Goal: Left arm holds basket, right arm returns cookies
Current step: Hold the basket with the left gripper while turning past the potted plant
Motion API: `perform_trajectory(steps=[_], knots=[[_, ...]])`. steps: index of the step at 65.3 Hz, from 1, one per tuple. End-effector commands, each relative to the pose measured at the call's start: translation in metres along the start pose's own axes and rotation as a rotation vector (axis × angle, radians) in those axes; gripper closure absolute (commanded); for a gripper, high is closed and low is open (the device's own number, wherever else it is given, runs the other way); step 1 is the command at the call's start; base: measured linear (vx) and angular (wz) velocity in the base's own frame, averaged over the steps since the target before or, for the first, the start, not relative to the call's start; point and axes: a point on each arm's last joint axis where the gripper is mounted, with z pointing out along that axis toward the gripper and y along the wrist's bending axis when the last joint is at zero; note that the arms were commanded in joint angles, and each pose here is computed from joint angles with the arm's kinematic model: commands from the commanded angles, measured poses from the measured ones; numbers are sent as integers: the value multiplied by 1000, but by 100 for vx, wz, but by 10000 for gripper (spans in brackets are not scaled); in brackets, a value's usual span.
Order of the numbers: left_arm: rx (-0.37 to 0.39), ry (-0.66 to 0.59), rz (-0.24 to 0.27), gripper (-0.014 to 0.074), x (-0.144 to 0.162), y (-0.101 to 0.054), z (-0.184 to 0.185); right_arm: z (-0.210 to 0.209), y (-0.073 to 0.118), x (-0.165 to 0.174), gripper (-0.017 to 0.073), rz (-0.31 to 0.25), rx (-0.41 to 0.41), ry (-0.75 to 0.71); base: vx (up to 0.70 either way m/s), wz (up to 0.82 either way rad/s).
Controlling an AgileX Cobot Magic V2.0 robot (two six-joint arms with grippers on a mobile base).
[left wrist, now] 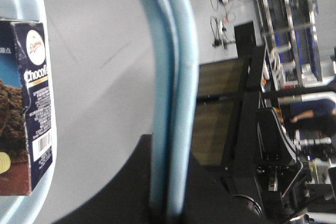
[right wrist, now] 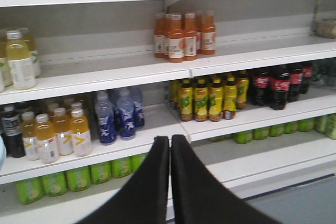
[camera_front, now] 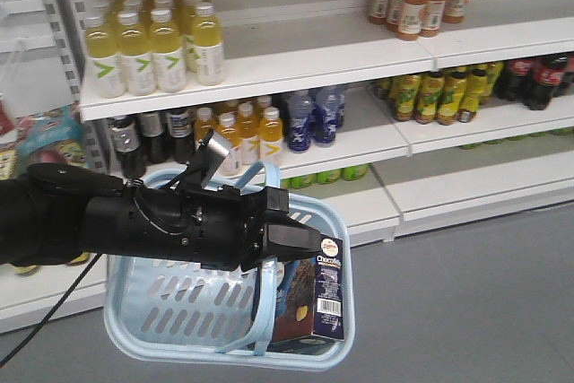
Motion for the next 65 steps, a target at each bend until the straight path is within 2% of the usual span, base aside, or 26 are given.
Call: perform_trajectory(steps=[1, 65], knots=[[113, -25, 34, 600, -3, -29, -11, -1, 0, -6, 567, -9, 4, -75, 15, -64], [113, -25, 34, 600, -3, -29, -11, -1, 0, -6, 567, -9, 4, -75, 15, -58]])
